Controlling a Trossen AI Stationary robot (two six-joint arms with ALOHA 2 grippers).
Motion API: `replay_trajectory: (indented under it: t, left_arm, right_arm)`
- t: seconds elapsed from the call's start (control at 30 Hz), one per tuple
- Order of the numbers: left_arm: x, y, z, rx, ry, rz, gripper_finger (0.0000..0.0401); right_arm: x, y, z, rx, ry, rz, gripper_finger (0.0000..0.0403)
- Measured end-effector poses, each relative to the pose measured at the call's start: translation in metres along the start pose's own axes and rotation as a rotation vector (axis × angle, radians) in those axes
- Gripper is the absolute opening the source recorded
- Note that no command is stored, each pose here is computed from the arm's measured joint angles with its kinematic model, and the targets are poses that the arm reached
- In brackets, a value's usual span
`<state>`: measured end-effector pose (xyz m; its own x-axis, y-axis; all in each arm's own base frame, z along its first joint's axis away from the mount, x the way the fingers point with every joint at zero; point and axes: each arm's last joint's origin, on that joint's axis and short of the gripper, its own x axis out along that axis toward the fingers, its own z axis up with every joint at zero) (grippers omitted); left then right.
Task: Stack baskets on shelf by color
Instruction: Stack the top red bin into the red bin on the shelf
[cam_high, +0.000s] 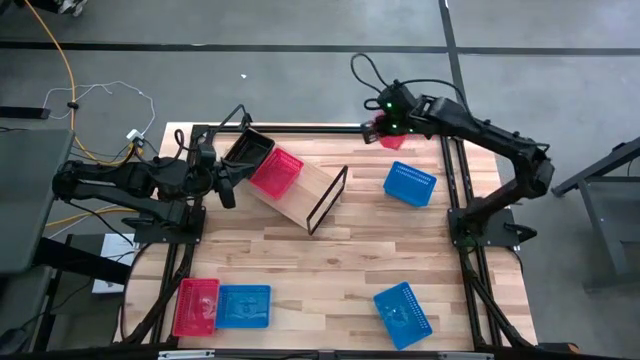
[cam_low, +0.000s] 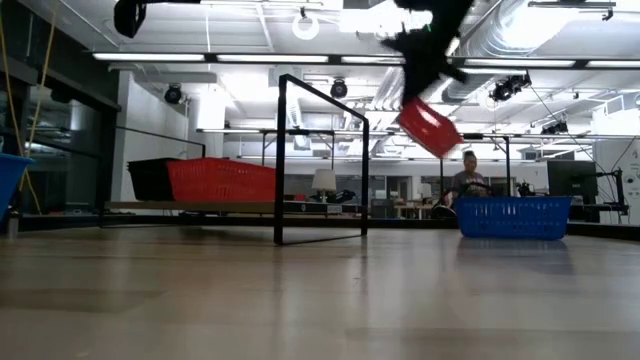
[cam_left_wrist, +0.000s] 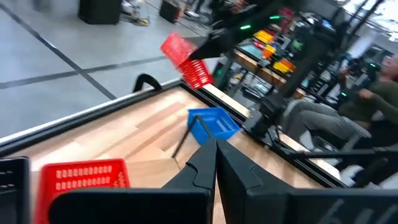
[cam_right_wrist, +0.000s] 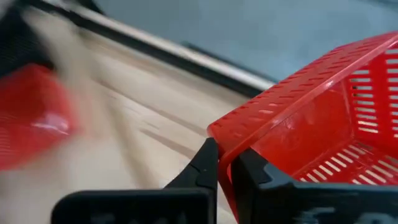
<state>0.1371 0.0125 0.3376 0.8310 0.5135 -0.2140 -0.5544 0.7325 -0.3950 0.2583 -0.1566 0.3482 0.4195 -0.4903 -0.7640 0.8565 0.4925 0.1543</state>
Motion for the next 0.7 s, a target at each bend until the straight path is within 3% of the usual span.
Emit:
replay_trajectory:
  t: [0.13, 0.3, 0.5, 0.7]
  left_arm:
    - [0.0, 0.002, 0.001, 0.0, -0.038, 0.061, 0.0]
    - [0.0, 0.003, 0.002, -0.001, -0.075, 0.119, 0.0]
    - [-0.001, 0.005, 0.003, 0.028, -0.101, 0.166, 0.0]
    - [-0.001, 0.005, 0.003, 0.117, -0.093, 0.169, 0.0]
  right_arm:
    - [-0.031, 0.043, 0.01, -0.01, -0.156, 0.116, 0.0002]
    - [-0.046, 0.098, 0.011, -0.003, -0.296, 0.237, 0.0001]
    - [-0.033, 0.162, -0.004, -0.002, -0.333, 0.341, 0.0]
    - [-0.009, 0.218, -0.02, -0.043, -0.32, 0.357, 0.0002]
